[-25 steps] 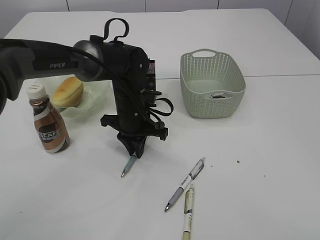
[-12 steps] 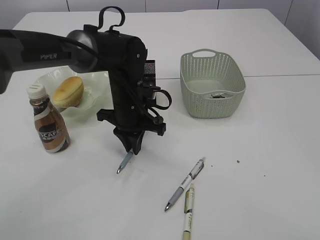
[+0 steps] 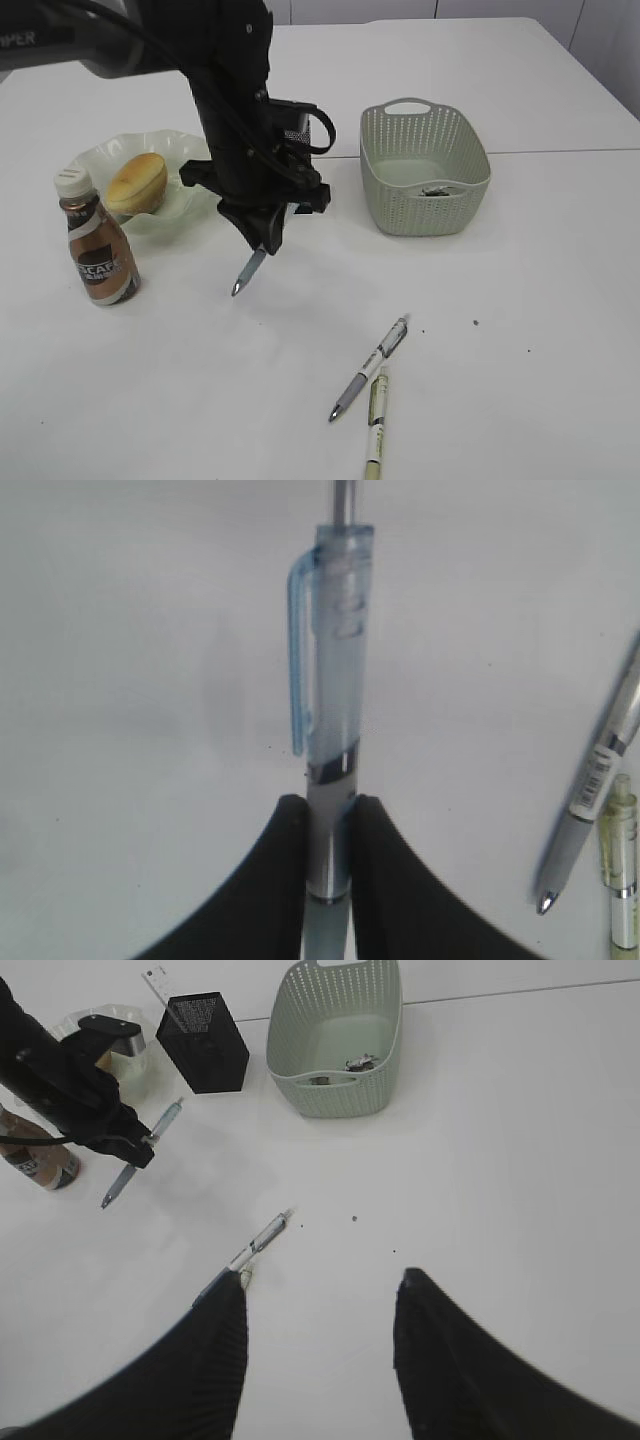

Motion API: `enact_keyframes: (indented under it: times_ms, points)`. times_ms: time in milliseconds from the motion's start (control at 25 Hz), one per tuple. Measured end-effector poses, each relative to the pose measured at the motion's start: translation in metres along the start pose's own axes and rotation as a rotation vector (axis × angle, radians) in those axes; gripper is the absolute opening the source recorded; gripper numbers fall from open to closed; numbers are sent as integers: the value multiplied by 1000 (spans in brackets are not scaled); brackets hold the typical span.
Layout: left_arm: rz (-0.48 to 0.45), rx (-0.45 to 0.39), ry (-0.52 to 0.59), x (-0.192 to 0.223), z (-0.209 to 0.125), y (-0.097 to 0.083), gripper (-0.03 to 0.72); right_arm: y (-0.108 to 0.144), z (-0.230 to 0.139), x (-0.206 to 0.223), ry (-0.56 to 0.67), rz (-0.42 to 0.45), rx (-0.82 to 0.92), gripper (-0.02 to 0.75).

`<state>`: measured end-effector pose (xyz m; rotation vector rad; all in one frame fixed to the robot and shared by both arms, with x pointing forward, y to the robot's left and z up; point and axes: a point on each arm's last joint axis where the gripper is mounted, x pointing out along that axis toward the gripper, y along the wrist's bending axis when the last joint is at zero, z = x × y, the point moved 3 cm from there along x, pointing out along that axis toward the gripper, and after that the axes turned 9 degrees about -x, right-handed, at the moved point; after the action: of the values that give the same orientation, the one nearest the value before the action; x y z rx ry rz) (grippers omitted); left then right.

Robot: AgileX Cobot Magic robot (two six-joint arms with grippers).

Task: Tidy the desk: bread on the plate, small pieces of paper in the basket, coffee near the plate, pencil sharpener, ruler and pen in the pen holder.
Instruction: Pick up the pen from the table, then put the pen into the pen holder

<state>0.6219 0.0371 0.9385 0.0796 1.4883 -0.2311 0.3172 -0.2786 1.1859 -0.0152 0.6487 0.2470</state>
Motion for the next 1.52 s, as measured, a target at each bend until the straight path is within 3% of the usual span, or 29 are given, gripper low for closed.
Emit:
enact_keyframes:
  times_ms: [280, 640, 1200, 1320, 1520]
  points:
    - [-46, 15, -177, -46, -1, 1, 65, 0, 0, 0, 0, 0, 0, 354]
    - [-119, 87, -582, -60, -9, 14, 65, 0, 0, 0, 0, -2, 1, 354]
    - [-296, 87, -1170, -67, 45, 38, 65, 0, 0, 0, -1, -4, 0, 354]
    - [-328, 87, -1262, -62, 54, 41, 65, 0, 0, 0, -1, -4, 0, 354]
    - [-331, 73, -1306, -43, 76, 47, 66, 0, 0, 0, -1, -4, 0, 354]
